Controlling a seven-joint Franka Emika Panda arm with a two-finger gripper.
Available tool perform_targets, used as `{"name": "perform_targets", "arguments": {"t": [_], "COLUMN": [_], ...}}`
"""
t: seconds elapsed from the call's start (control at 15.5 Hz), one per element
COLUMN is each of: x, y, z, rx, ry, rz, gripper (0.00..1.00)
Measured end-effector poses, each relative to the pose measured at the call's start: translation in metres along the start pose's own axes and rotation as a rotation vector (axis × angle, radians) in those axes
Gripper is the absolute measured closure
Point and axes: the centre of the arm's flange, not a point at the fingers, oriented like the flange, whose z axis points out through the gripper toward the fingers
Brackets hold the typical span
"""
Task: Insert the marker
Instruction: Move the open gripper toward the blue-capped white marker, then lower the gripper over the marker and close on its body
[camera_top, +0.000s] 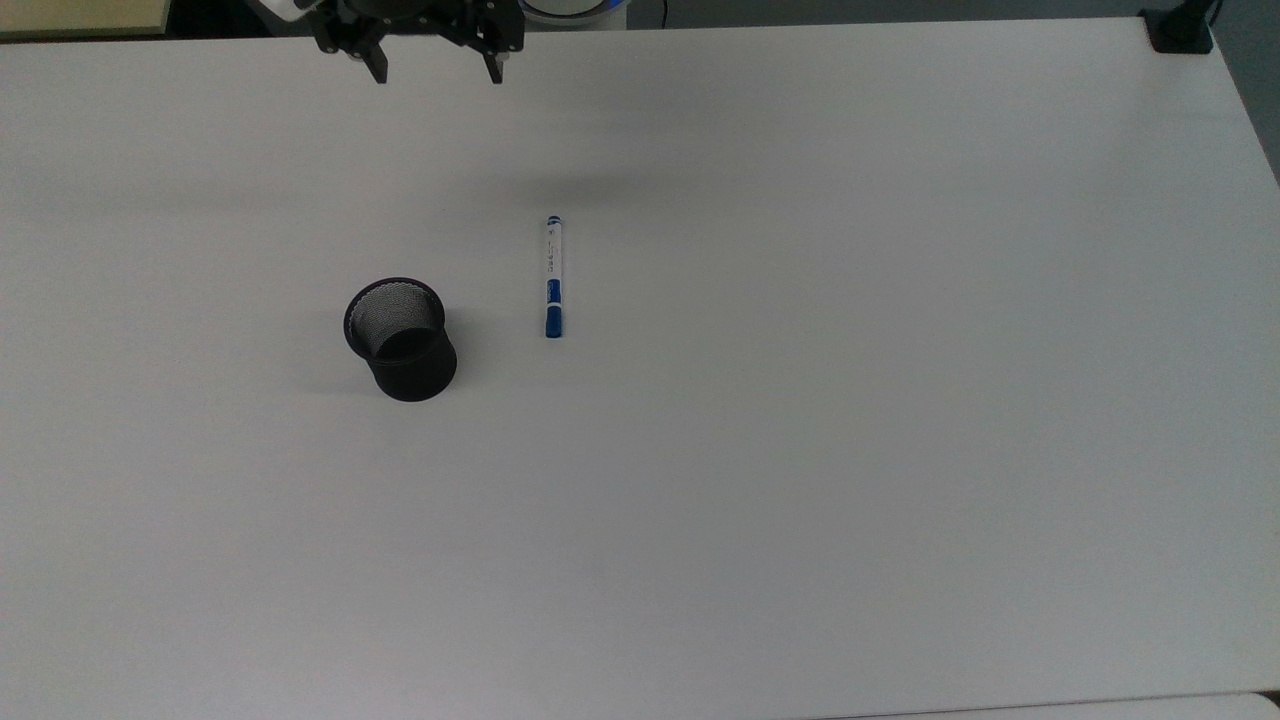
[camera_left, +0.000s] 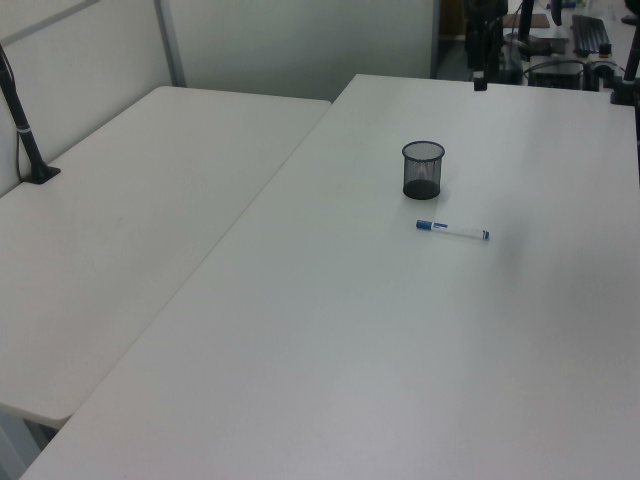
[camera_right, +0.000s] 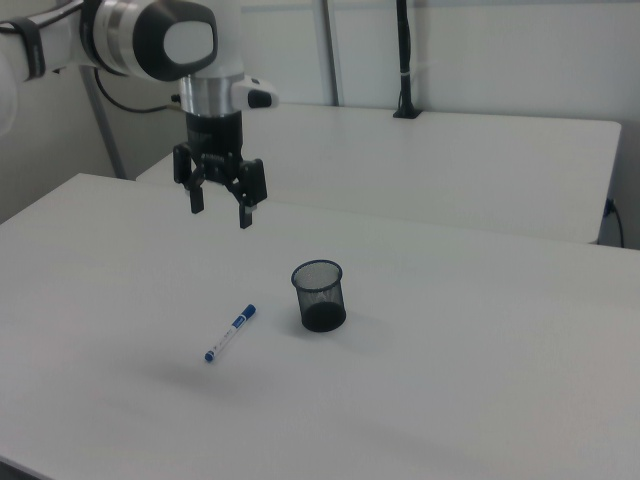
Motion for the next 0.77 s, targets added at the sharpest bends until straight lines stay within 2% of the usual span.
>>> {"name": "perform_targets", "arguments": {"t": [0.26,0.58,0.77], "x": [0.028,0.065,0.078], "y": [-0.017,-0.047,-0.055], "z": [0.048,0.123,0.16], "rx": [-0.013,-0.035,-0.045], "ry": [-0.058,-0.057,-0.081], "rz": [-0.042,-0.041,-0.041], "gripper": [0.0,0.0,0.01]}}
